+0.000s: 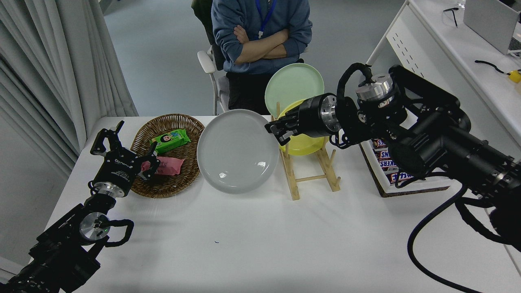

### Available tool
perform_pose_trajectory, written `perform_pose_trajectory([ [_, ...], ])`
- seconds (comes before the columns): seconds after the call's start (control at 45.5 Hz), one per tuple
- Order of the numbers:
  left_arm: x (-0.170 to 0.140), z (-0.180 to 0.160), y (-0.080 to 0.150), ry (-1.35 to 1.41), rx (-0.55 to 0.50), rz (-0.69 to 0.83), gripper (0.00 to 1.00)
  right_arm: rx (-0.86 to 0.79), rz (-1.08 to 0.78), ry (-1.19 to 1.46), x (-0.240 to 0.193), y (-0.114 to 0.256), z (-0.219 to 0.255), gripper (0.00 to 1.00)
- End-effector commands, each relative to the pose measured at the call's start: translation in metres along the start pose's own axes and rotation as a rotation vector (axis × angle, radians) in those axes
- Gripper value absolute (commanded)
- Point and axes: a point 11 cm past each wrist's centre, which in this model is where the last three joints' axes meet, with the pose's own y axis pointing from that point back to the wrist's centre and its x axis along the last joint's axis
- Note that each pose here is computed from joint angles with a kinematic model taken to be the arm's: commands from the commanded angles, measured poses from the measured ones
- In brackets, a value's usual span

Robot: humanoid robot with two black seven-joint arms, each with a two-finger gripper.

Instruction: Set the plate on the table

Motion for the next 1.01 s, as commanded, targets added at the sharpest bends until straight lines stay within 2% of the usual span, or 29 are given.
perform_pose_trajectory([
  [0.0,0.000,0.000,0.000,0.000,0.000,0.000,1.00,-0.039,0.135,-0.009,0.050,-0.031,0.015,0.00],
  [0.418,0.000,0.000,0.000,0.000,0.000,0.001,1.00,-0.074,0.378,0.073,0.127,-0.058,0.035,0.00],
  [0.989,0.000,0.000,0.000,0.000,0.000,0.000,1.00,-0.070,0.342,0.035,0.115,-0.054,0.029,0.00],
])
